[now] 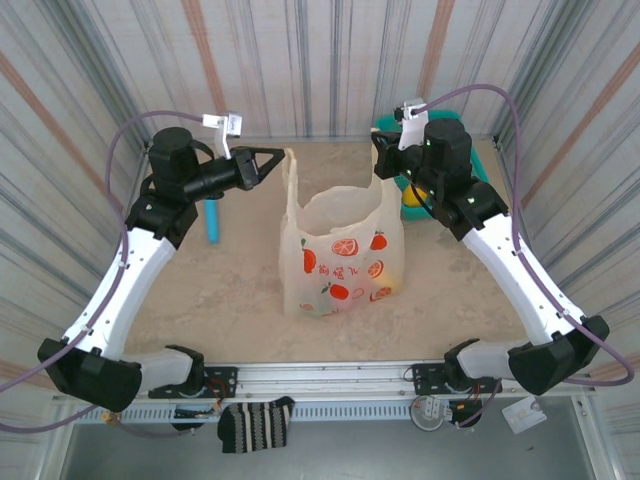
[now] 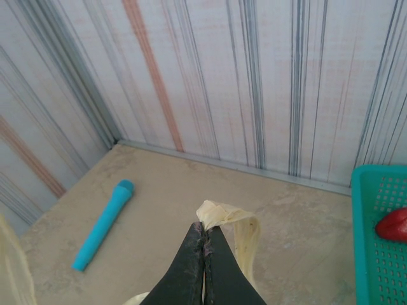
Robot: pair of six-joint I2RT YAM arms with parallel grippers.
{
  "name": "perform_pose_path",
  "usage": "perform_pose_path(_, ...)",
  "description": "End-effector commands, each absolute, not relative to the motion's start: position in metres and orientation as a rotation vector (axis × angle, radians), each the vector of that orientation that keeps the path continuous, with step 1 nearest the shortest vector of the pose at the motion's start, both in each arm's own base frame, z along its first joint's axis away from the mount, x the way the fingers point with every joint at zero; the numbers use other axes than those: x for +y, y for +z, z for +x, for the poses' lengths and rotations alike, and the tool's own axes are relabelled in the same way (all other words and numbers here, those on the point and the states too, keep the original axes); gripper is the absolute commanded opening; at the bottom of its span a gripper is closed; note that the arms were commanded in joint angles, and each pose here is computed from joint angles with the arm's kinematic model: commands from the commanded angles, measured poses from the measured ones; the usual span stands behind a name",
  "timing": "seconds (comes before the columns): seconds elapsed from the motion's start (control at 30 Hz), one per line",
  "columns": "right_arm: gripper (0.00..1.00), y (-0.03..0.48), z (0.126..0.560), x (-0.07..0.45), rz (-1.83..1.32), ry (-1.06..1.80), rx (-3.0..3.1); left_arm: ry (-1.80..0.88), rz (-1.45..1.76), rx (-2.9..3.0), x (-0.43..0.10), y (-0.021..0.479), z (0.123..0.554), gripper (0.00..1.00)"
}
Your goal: Place the fake fruits into the plastic bag and tie a complex knot
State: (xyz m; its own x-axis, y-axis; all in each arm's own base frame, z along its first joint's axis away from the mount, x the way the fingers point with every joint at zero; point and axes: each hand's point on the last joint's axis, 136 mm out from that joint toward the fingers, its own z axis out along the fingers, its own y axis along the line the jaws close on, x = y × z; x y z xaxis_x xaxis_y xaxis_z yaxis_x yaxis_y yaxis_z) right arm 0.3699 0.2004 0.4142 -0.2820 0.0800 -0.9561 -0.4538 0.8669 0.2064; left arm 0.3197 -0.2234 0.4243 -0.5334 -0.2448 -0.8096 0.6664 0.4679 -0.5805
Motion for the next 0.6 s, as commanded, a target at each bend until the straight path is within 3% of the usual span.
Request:
perform_pose_path(0.0, 0.0, 0.437, 0.363, 0.195, -0.265, 0.549, 1.73, -1.332, 0.403, 1.7, -0.23, 0.446, 0.307, 0.2)
perform_pose_path(0.17, 0.0, 0.441, 0.363, 0.194, -0.275, 0.542, 1.725, -1.38, 0.419, 1.679, -0.234, 0.45, 0.305, 0.21)
perform_pose_path(0.27, 0.0, 0.438, 0.361, 0.197, -0.293, 0.552, 1.741, -1.249, 0.399, 1.731, -0.225, 0.436, 0.308, 0.24)
perform_pose_path(0.33, 0.0, 0.436, 0.357, 0.197, -0.301, 0.561, 1.749, -1.117, 0.381, 1.751, -0.212, 0.426, 0.307, 0.37)
perform_pose_path(0.43, 0.0, 0.432, 0.354, 0.196, -0.305, 0.562, 1.755, -1.007, 0.471, 1.736, -0.216, 0.414, 0.291, 0.68)
perform_pose_path(0.57, 0.0, 0.434, 0.351, 0.195, -0.31, 0.564, 1.753, -0.932, 0.6, 1.756, -0.235, 0.385, 0.276, 0.85)
